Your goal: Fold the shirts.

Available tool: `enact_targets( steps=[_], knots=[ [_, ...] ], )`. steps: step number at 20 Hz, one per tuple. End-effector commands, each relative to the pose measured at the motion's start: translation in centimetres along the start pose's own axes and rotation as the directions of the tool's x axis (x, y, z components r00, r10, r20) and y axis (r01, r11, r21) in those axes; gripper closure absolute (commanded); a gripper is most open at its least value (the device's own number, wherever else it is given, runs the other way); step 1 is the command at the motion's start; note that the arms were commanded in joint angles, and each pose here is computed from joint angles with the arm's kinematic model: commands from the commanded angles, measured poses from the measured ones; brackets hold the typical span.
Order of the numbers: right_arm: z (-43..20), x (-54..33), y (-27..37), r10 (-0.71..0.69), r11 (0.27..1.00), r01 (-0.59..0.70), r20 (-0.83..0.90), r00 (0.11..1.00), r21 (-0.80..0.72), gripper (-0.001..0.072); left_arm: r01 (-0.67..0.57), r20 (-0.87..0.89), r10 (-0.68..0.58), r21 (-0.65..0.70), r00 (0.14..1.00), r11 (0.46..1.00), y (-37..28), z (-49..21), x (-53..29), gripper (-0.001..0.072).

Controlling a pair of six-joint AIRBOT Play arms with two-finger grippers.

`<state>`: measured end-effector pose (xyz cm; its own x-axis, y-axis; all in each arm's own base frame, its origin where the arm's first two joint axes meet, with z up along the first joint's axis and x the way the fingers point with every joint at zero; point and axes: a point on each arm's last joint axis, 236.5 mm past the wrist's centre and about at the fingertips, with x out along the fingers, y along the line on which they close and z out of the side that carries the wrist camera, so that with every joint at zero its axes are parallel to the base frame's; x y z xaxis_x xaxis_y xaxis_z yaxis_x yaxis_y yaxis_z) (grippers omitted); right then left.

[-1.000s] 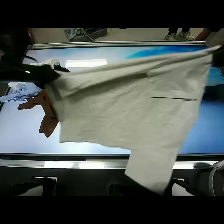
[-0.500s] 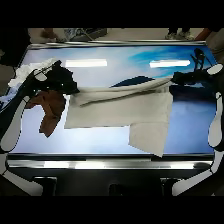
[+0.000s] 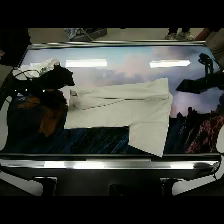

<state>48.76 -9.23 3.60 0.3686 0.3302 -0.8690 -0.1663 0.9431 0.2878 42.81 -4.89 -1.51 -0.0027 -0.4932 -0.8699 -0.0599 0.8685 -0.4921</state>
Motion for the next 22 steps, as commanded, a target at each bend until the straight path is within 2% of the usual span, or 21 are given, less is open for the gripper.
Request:
enact_targets(
  steps=[1,5,13,14,15,16,17,18,19,22],
  knots=[
    [-7.3,-1.8,-0.5,0.025,0.999,-0.030,-0.269,0.963,-0.016,0.0087,-0.028,-0.144,0.015,-0.091,0.989,0.995,3.2,-6.0,1.7,0.0209],
    [-7.9,-1.5,0.6,0.052,0.998,-0.060,-0.301,0.952,-0.019,0.0100,-0.039,-0.167,0.014,-0.145,0.986,0.989,4.7,-7.9,5.1,0.0212],
    [-7.2,-1.2,0.2,0.028,0.999,-0.038,-0.278,0.960,-0.028,0.0101,-0.072,-0.165,0.053,-0.110,0.985,0.991,5.0,-8.7,8.4,0.0212],
    [-7.4,-1.2,0.2,0.031,0.999,-0.041,-0.282,0.959,-0.027,0.0101,-0.079,-0.146,0.062,-0.115,0.987,0.990,5.0,-8.3,8.7,0.0245],
    [-7.6,-1.3,0.4,0.038,0.999,-0.048,-0.293,0.955,-0.025,0.0101,-0.085,-0.122,0.071,-0.116,0.990,0.990,5.0,-7.7,8.9,0.0341],
    [-7.8,-1.4,0.5,0.042,0.998,-0.053,-0.301,0.953,-0.028,0.0101,-0.090,-0.100,0.078,-0.122,0.992,0.988,5.1,-7.2,9.0,0.0376],
    [-8.0,-1.5,0.5,0.044,0.998,-0.055,-0.311,0.949,-0.026,0.0101,-0.093,-0.086,0.082,-0.128,0.993,0.987,5.1,-6.9,9.0,0.0547],
    [-8.5,-1.5,0.5,0.042,0.998,-0.053,-0.329,0.943,-0.024,0.0101,-0.094,-0.077,0.085,-0.128,0.993,0.987,5.2,-6.6,9.0,0.0645],
    [-9.1,-1.4,0.3,0.039,0.999,-0.049,-0.348,0.937,-0.020,0.0102,-0.094,-0.077,0.085,-0.127,0.993,0.987,5.2,-6.6,9.0,0.0677],
    [-11.4,0.8,1.3,0.095,0.995,-0.094,-0.405,0.909,0.022,0.0100,-0.093,-0.074,0.084,-0.121,0.994,0.988,5.0,-6.7,8.8,0.0678]
  ],
)
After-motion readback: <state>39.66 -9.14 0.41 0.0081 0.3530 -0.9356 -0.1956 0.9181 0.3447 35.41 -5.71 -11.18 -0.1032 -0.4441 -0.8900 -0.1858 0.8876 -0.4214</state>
